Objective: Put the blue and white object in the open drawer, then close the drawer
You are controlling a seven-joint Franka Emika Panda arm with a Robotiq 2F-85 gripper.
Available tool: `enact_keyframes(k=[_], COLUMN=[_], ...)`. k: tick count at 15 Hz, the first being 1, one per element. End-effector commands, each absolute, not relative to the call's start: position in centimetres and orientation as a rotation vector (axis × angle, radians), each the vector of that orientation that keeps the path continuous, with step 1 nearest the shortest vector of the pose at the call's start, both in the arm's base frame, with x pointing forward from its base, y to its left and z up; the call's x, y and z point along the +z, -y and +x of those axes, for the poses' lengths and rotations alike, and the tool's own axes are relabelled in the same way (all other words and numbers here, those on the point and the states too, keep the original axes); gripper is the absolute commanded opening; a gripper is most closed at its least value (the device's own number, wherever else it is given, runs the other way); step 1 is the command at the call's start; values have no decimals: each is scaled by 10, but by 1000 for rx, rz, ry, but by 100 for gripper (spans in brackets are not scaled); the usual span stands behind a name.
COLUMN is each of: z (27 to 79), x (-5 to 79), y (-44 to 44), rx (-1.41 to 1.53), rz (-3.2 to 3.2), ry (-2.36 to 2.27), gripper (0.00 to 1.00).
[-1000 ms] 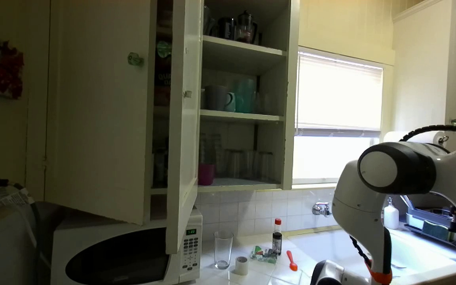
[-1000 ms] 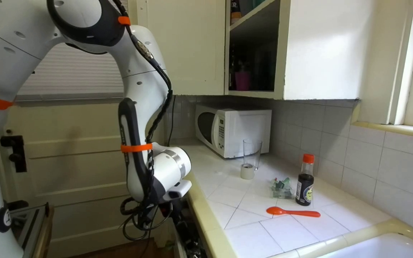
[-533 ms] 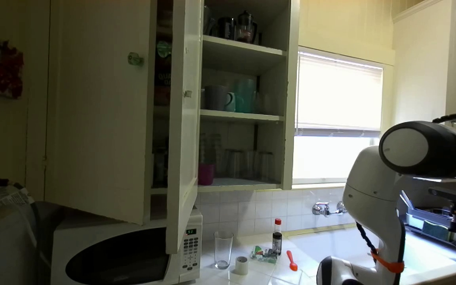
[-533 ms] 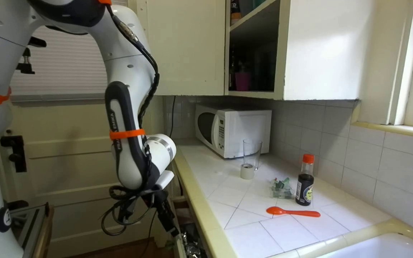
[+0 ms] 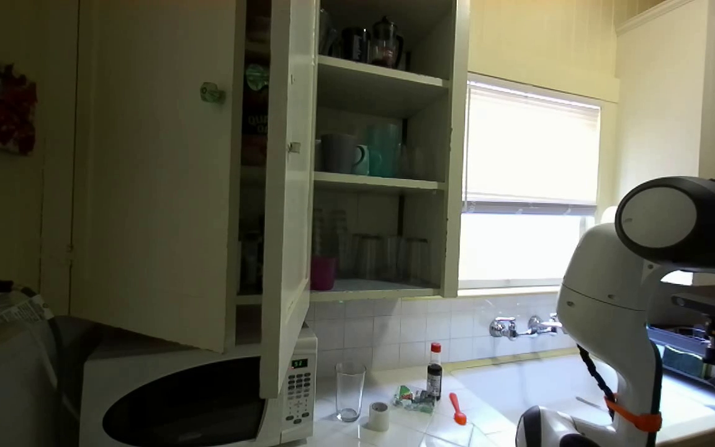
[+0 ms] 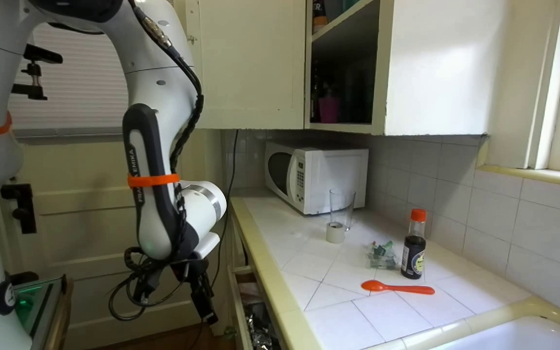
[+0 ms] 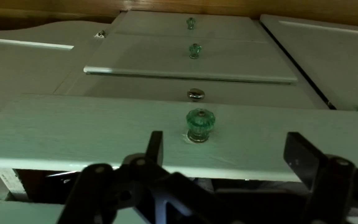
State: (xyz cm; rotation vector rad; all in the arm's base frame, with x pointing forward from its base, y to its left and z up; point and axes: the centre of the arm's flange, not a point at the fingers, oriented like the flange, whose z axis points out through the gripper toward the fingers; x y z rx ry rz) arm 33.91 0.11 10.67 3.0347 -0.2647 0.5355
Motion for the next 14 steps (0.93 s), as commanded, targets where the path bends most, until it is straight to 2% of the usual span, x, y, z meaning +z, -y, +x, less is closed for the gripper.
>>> enact_keyframes(k=[1,6,14], z=[342,376,358], x=[101,82,68], y=[-6,-12,-7], rx=[638,838,738], rz=[3015,2894,2896], ry=[286,345,356], gripper=[100,100,100])
